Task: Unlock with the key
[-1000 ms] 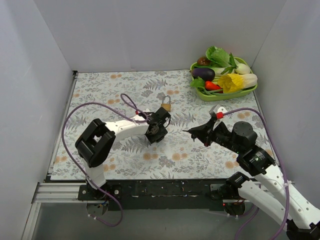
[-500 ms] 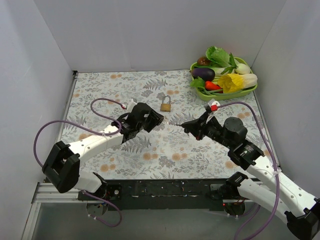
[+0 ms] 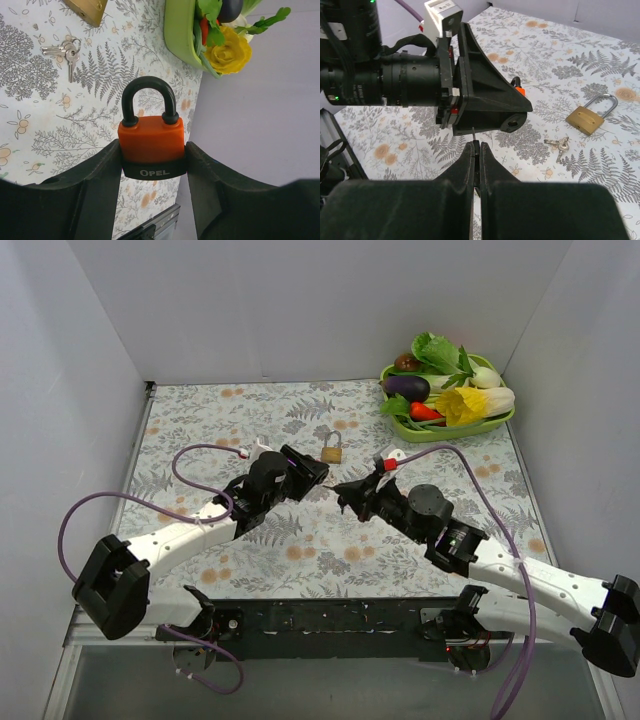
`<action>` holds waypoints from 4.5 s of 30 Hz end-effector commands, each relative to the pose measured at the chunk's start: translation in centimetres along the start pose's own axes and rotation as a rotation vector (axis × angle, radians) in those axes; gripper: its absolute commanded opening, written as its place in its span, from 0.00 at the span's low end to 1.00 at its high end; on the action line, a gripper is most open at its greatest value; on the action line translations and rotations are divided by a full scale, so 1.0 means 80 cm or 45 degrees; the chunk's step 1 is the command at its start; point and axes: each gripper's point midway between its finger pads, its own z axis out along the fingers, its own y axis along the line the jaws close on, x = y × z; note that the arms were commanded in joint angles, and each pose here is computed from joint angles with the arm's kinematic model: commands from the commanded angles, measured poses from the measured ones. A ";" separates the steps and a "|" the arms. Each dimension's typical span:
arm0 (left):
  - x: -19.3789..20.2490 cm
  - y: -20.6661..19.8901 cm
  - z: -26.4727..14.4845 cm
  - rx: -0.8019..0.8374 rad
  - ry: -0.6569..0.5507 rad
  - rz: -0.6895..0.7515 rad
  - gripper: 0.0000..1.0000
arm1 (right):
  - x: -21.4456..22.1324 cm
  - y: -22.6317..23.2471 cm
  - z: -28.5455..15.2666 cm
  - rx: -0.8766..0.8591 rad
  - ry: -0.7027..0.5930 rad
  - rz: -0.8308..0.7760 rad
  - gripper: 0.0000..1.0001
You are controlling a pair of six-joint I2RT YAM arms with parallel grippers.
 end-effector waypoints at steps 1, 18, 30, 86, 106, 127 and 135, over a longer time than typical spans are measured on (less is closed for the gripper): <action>-0.060 -0.103 -0.034 0.207 0.081 -1.689 0.00 | -0.035 -0.019 0.005 0.134 -0.215 0.049 0.01; -0.066 -0.115 -0.044 0.231 0.091 -1.707 0.00 | -0.032 -0.039 0.010 0.208 -0.380 0.044 0.01; -0.064 -0.120 -0.042 0.239 0.108 -1.700 0.00 | -0.024 -0.035 0.025 0.186 -0.354 0.040 0.01; -0.072 -0.134 -0.054 0.319 0.145 -1.751 0.00 | -0.067 -0.039 0.042 0.230 -0.570 0.071 0.01; -0.073 -0.155 -0.059 0.360 0.191 -1.753 0.00 | -0.048 -0.044 0.060 0.242 -0.590 0.083 0.01; -0.064 -0.177 -0.061 0.383 0.262 -1.742 0.00 | -0.016 -0.030 0.095 0.265 -0.541 -0.034 0.01; -0.063 -0.187 -0.071 0.410 0.298 -1.739 0.00 | 0.005 -0.033 0.099 0.300 -0.507 -0.113 0.01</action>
